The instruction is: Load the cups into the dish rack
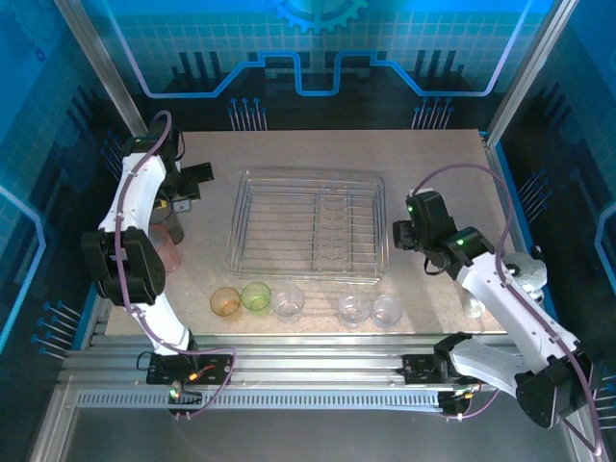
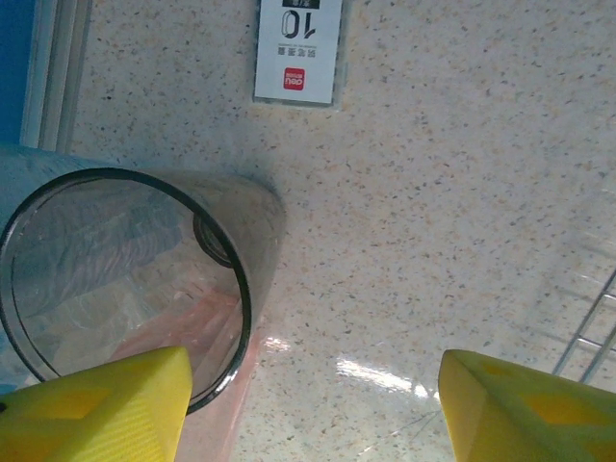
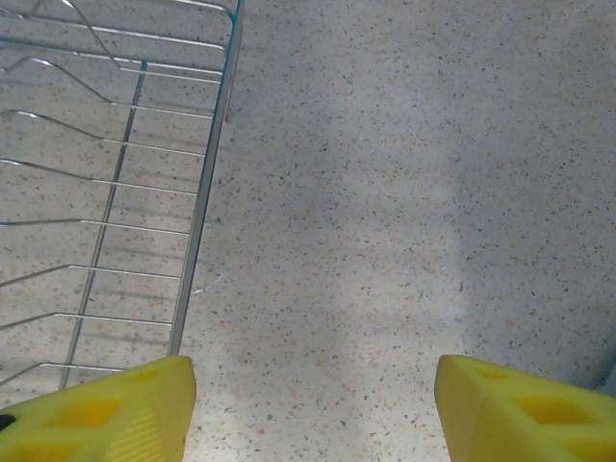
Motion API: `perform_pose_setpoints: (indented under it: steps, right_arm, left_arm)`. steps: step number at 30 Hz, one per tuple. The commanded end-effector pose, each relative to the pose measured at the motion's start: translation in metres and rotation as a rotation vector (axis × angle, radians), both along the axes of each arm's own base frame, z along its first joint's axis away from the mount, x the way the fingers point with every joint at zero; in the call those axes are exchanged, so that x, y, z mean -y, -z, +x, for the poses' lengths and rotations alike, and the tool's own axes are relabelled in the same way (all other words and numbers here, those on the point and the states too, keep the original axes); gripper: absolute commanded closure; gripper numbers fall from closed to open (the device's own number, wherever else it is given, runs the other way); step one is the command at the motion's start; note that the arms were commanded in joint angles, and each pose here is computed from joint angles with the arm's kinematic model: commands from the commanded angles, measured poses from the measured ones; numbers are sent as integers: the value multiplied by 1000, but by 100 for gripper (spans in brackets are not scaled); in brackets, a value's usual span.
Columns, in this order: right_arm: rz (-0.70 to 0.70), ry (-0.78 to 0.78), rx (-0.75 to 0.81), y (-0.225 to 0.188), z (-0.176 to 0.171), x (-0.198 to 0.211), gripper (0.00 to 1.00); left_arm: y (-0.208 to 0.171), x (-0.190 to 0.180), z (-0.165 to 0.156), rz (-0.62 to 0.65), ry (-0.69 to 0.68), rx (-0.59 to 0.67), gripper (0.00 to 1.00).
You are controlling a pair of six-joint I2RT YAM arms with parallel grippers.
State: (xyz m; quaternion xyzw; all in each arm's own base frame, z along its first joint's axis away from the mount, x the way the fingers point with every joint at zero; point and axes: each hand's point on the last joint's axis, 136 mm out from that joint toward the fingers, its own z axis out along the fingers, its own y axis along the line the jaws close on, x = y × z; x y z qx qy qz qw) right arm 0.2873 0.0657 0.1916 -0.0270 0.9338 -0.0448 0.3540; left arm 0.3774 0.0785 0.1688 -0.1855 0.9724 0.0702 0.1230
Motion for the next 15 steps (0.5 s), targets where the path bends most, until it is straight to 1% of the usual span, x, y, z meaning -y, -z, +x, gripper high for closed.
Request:
perform_pose_setpoints:
  steps: [1,4,9,15]
  right_arm:
    - [-17,-8,26,-7,8,2,32]
    - [-13,-5,25,-4,9,2,33]
    - [5,-5,23,-1,10,-1,33]
    - [-5,-3,16,2,11,0,33]
  left_arm:
    - [-1,-7,-5,39,-3,-26,31]
    - [3,-10,-5,57,-7,-43,32]
    - [12,-11,-1,58,-1,-67,37]
    - [19,-12,8,56,2,-74,43]
